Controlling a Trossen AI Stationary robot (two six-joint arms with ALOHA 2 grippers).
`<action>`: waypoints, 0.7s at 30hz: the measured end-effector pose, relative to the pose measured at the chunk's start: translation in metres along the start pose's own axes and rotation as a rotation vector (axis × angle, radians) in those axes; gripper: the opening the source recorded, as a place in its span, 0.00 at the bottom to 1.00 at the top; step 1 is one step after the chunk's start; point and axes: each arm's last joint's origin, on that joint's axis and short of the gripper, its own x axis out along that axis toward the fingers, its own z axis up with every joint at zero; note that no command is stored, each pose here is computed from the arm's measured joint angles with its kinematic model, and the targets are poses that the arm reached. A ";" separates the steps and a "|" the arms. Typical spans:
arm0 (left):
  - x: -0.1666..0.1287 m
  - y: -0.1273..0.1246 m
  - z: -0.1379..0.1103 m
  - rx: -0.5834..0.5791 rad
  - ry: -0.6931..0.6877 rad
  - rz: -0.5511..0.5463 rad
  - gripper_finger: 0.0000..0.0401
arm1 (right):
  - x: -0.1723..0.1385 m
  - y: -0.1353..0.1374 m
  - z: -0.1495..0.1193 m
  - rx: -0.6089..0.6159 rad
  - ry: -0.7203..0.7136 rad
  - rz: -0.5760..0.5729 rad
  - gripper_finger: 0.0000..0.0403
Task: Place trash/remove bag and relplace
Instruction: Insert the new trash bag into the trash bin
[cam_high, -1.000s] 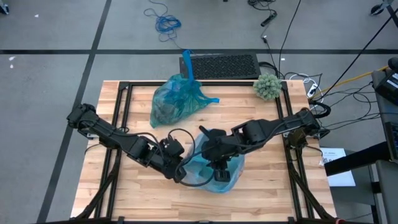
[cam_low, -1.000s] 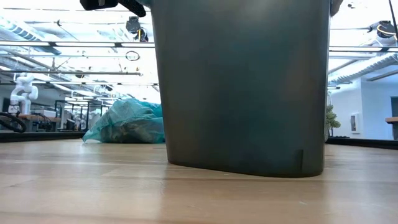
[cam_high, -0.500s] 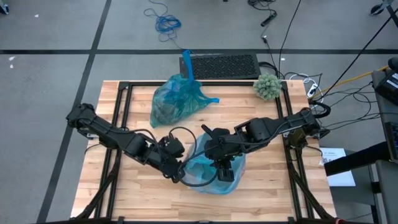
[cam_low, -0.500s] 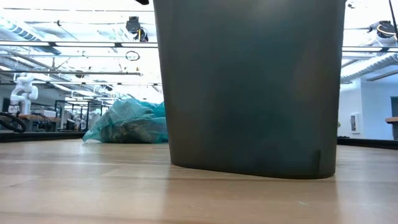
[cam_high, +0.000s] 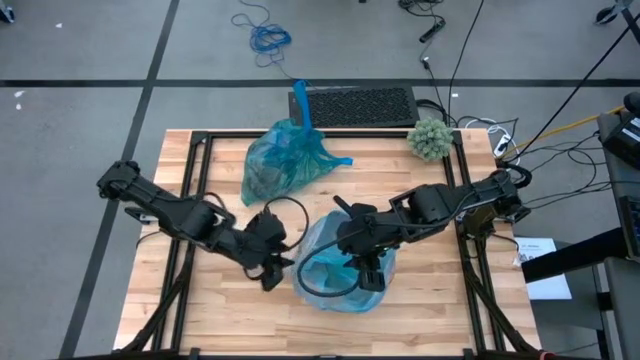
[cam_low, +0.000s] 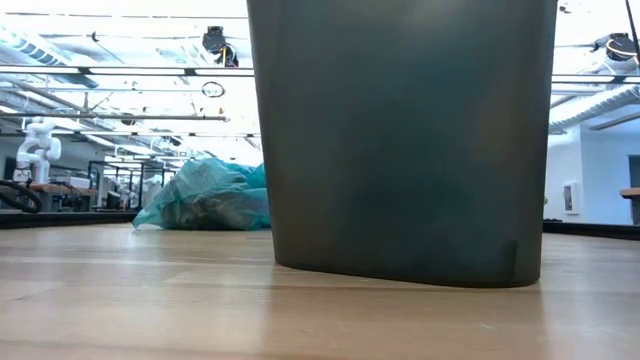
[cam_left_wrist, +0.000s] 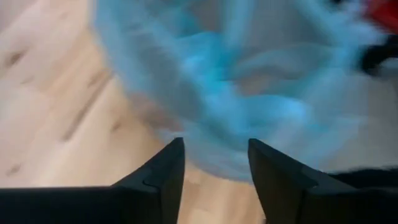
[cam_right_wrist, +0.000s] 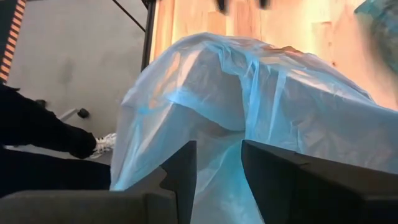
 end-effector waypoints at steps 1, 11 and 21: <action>-0.006 -0.003 0.000 0.015 -0.011 -0.047 0.41 | -0.003 0.000 -0.001 0.006 -0.005 0.003 0.30; 0.008 -0.024 0.002 0.139 -0.003 -0.236 0.03 | -0.013 0.003 -0.005 0.043 -0.004 0.011 0.29; 0.028 -0.033 -0.005 0.167 0.045 -0.239 0.00 | -0.015 0.028 -0.031 0.133 0.144 -0.007 0.15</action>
